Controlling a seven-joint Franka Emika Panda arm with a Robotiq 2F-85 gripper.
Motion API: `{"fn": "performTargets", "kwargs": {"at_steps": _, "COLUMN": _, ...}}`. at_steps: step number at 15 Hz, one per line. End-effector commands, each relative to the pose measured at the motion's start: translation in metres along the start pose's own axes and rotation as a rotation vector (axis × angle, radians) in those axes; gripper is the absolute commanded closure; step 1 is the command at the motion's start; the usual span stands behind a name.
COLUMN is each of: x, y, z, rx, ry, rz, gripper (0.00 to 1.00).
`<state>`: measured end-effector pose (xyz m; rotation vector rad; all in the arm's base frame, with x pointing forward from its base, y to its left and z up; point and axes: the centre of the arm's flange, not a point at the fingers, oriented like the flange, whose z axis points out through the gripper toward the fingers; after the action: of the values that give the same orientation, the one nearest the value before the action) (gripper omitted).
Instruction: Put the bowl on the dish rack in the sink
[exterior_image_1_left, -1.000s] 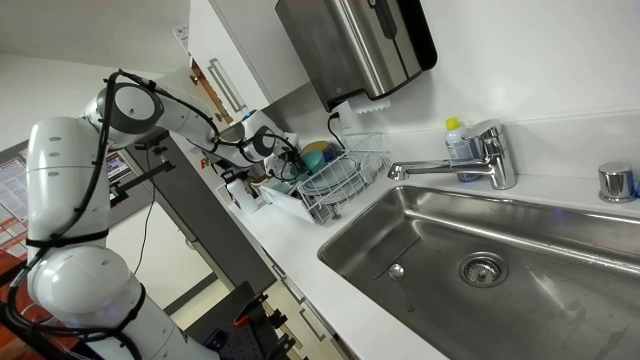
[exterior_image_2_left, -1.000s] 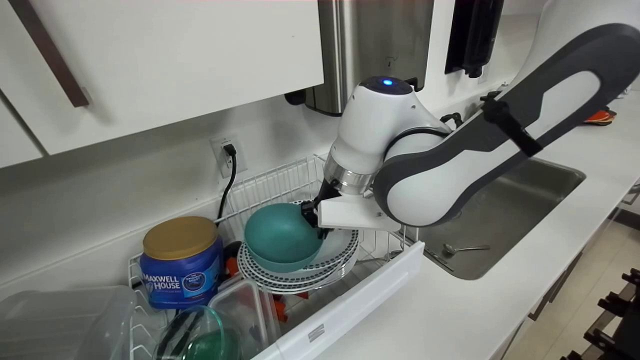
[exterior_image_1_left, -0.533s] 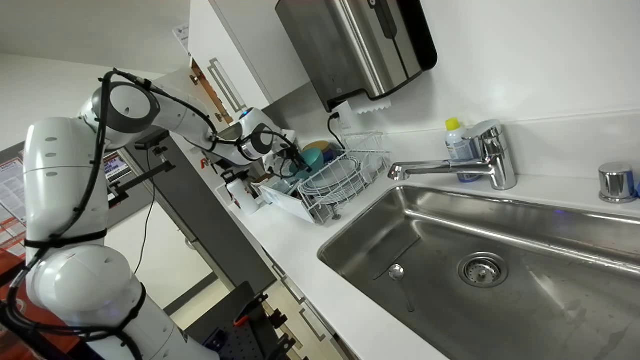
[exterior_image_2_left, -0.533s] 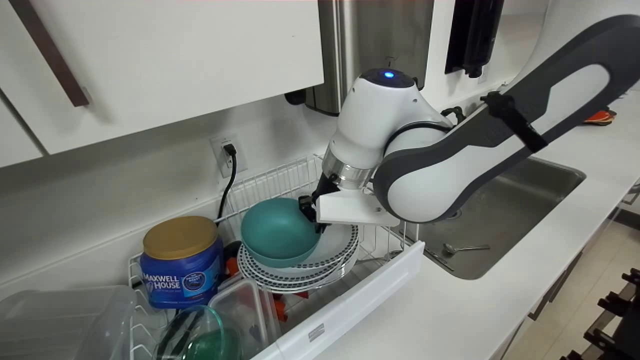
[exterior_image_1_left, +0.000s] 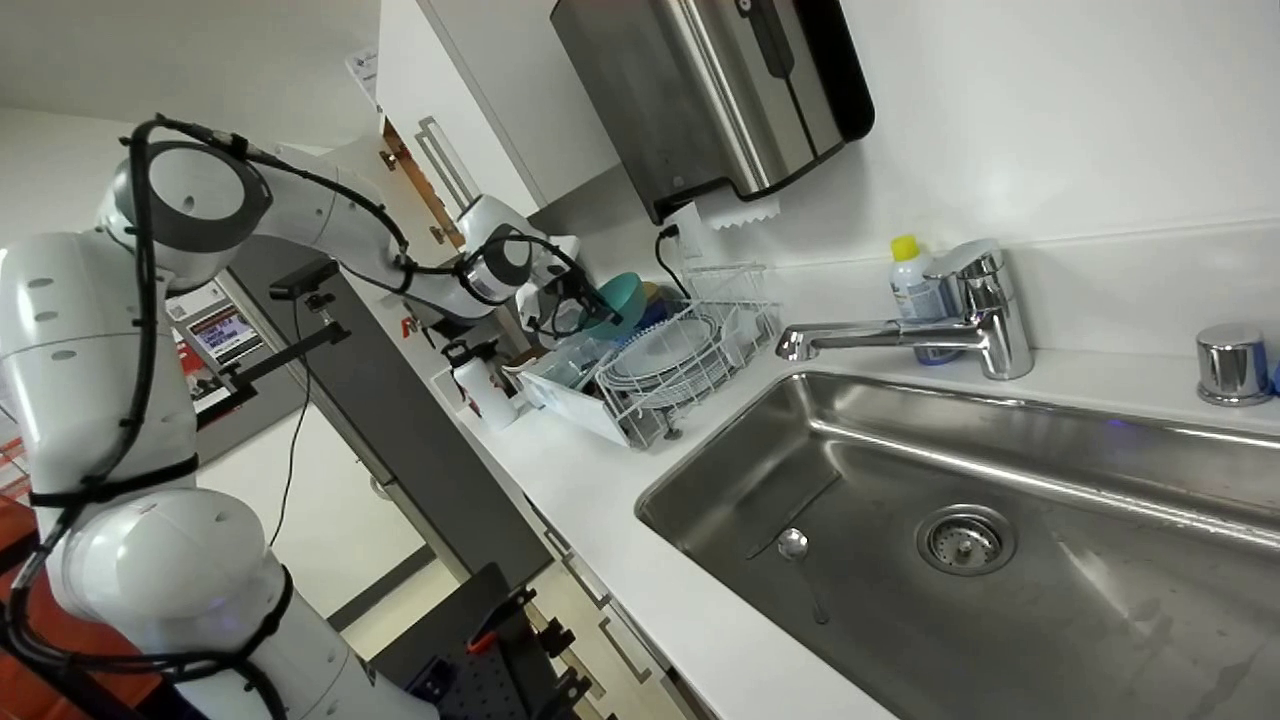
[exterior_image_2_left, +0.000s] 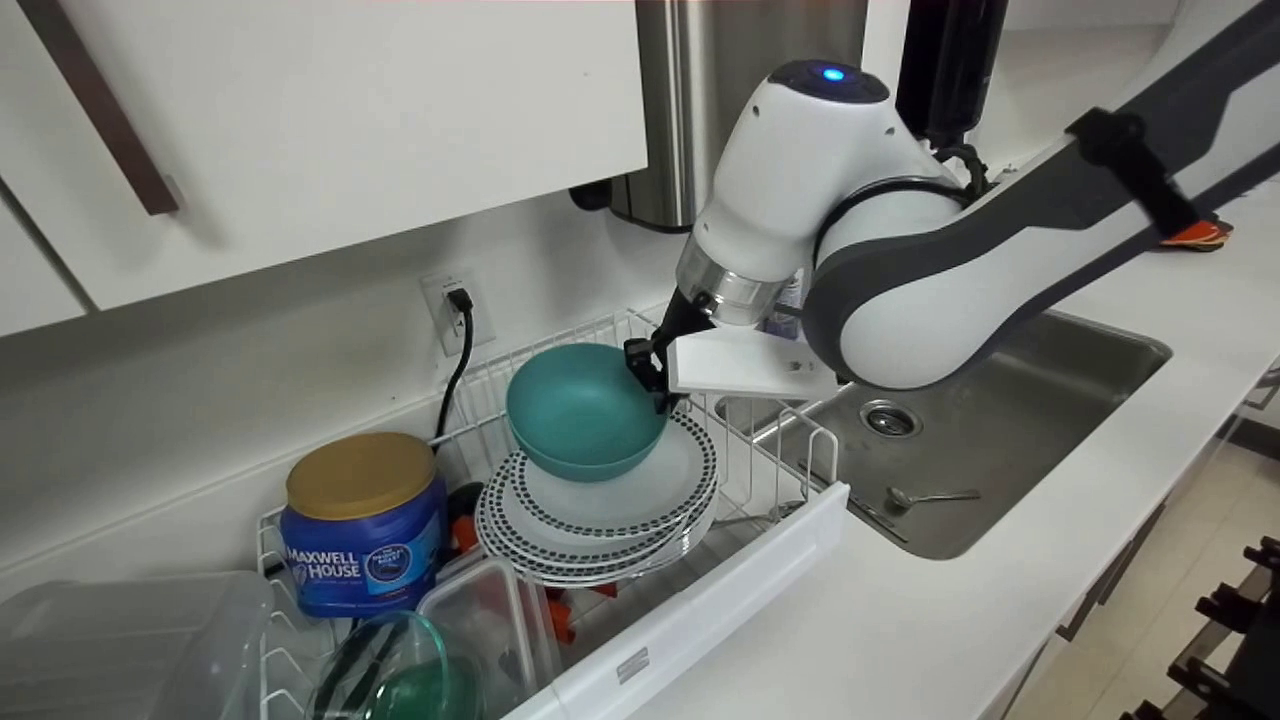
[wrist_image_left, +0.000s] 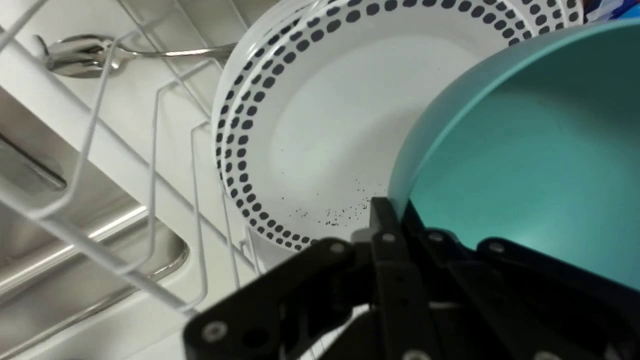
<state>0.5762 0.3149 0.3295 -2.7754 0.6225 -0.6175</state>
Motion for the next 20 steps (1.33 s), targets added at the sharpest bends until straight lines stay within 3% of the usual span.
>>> {"fn": "performTargets", "kwargs": {"at_steps": 1, "x": -0.011, "y": 0.019, "z": -0.039, "rx": 0.017, "ry": 0.029, "rz": 0.004, "gripper": 0.99}}
{"fn": "performTargets", "kwargs": {"at_steps": 6, "x": -0.022, "y": 0.035, "z": -0.087, "rx": -0.005, "ry": 0.074, "rz": -0.050, "gripper": 0.99}}
{"fn": "performTargets", "kwargs": {"at_steps": 11, "x": -0.019, "y": 0.061, "z": -0.139, "rx": -0.055, "ry": 0.177, "rz": -0.030, "gripper": 0.99}}
{"fn": "performTargets", "kwargs": {"at_steps": 15, "x": -0.008, "y": 0.093, "z": -0.166, "rx": -0.241, "ry": 0.251, "rz": 0.020, "gripper": 0.99}}
{"fn": "performTargets", "kwargs": {"at_steps": 20, "x": -0.006, "y": 0.138, "z": -0.185, "rx": -0.487, "ry": 0.243, "rz": 0.071, "gripper": 0.99}}
